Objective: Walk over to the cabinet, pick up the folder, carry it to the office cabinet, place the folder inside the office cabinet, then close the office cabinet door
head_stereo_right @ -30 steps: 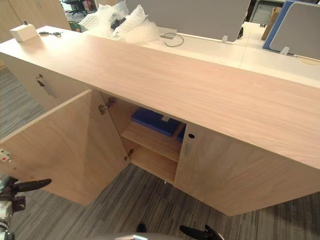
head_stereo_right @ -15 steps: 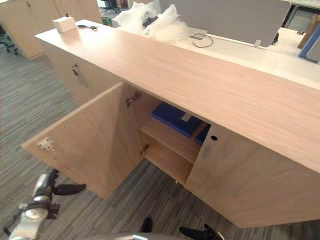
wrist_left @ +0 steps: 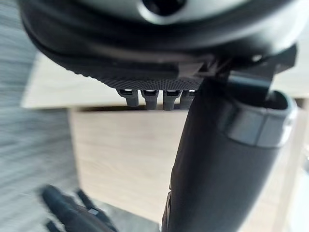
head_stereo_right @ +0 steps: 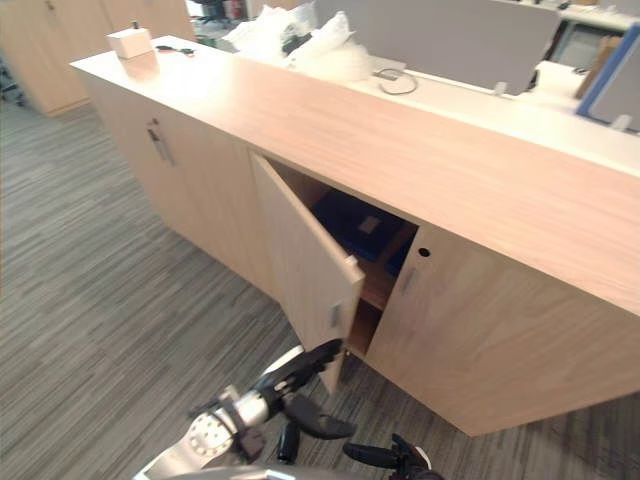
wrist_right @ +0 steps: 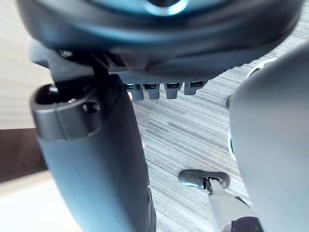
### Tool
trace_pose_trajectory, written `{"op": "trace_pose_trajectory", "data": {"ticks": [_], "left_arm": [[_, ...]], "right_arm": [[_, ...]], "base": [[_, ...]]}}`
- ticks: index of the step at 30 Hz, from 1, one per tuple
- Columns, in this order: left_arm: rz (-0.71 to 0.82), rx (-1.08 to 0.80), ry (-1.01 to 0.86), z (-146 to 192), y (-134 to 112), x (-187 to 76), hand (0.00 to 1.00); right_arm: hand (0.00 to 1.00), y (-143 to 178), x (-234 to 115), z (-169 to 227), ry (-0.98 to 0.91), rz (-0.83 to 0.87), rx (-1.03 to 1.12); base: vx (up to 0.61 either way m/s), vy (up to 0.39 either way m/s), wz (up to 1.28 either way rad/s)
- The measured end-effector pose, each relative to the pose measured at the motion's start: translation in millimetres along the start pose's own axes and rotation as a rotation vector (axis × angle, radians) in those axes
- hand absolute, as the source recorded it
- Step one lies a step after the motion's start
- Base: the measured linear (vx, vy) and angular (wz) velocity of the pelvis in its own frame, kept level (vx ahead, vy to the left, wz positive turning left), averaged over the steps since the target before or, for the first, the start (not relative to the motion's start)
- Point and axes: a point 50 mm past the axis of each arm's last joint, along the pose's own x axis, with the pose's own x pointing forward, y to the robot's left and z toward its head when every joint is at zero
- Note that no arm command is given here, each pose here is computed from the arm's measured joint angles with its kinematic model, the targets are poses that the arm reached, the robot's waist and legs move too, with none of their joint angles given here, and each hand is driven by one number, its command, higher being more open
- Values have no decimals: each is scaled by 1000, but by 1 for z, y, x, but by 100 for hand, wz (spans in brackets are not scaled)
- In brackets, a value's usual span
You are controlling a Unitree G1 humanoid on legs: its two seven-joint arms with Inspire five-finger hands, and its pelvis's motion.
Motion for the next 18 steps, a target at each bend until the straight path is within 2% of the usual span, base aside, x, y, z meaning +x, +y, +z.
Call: {"op": "trace_pose_trajectory", "data": {"ticks": [3, 4, 11, 14, 18], "left_arm": [[-62, 37, -169, 33, -4, 11, 100], [-68, 39, -182, 35, -4, 11, 100], [-92, -61, -81, 8, -13, 11, 100], [51, -205, 13, -21, 1, 7, 100], [395, -363, 166, -66, 46, -25, 100]], "right_arm": [[100, 0, 1, 3, -7, 4, -14], [100, -1, 1, 3, -7, 2, -15], [100, -2, 0, 3, -7, -5, -14], [100, 0, 1, 6, -14, 0, -14], [100, 7, 2, 11, -27, 15, -11]], "base": [[-16, 13, -3], [-26, -11, 4], [17, -44, -4], [83, -27, -51], [76, -19, -75]]}}
